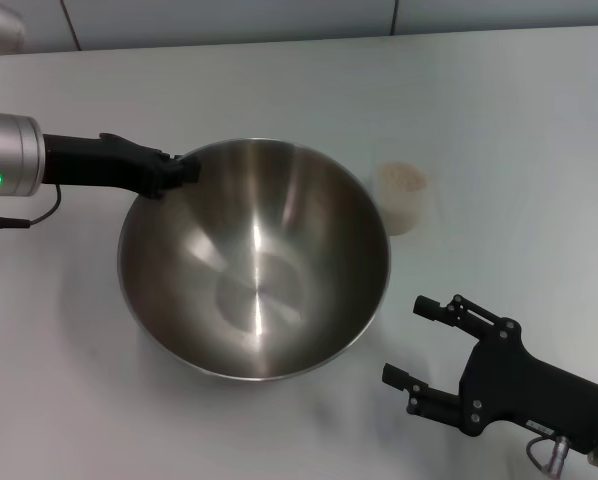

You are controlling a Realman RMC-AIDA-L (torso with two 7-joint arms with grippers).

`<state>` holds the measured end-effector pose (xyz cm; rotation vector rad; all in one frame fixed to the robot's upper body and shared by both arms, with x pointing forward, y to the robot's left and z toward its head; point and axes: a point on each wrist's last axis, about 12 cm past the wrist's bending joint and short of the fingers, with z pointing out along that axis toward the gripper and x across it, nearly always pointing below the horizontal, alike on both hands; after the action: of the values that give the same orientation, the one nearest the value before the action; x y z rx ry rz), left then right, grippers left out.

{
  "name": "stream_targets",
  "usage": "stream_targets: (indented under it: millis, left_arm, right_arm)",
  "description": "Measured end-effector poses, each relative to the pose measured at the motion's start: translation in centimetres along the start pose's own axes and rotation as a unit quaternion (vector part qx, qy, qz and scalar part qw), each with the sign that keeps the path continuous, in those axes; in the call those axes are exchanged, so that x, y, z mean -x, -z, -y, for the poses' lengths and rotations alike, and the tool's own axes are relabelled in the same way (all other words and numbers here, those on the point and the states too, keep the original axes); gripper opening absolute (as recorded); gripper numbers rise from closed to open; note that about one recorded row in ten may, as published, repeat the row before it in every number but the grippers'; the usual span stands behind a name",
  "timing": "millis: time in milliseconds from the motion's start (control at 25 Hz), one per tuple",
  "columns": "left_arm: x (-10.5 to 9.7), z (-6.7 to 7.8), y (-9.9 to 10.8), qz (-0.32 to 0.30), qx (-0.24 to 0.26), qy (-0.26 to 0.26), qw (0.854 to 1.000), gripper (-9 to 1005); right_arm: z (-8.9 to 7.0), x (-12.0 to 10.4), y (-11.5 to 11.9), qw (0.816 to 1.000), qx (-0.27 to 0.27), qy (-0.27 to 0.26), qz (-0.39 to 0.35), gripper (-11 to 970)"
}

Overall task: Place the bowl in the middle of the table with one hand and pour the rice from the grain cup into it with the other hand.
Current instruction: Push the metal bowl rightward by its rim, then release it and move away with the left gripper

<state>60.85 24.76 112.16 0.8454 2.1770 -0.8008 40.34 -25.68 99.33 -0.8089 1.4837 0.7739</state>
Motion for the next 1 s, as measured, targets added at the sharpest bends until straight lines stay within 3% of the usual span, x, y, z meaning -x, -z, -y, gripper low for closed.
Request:
stream_targets:
  millis: [280, 560, 720, 840, 880, 920, 960, 1000]
  left_arm:
    - [0.2, -0.4, -0.2, 0.011, 0.017, 0.0, 1.0, 43]
    - [0.9, -0.3, 0.3, 0.023, 0.02, -0.021, 0.999, 249]
    - [1.5, 0.0, 2.3, 0.059, 0.017, -0.067, 0.996, 380]
    - [0.5, 0.8, 4.4, 0.12, 0.016, -0.148, 0.982, 489]
    - [-1.0, 1.3, 5.4, 0.16, 0.019, -0.192, 0.968, 525]
    - [-1.0, 1.3, 5.4, 0.16, 0.019, -0.192, 0.968, 561]
    - [-2.9, 1.8, 6.4, 0.197, 0.027, -0.228, 0.953, 597]
    - [-3.3, 1.9, 6.7, 0.205, 0.029, -0.235, 0.95, 633]
  right_arm:
    - [0.0, 0.0, -0.1, 1.0, 0.001, 0.0, 0.0, 802]
    - [0.0, 0.0, -0.1, 1.0, 0.0, 0.0, 0.0, 801]
    - [0.0, 0.0, 0.0, 1.0, 0.0, 0.0, -0.002, 801]
    - [0.1, 0.0, 0.0, 1.0, -0.001, 0.0, -0.002, 801]
    - [0.1, 0.0, 0.1, 1.0, -0.004, -0.001, -0.001, 801]
    - [0.1, 0.0, 0.1, 1.0, -0.004, -0.001, -0.001, 801]
    - [0.1, 0.0, 0.1, 1.0, -0.006, -0.001, -0.001, 801]
    - [0.1, 0.0, 0.2, 1.0, -0.008, -0.002, -0.001, 802]
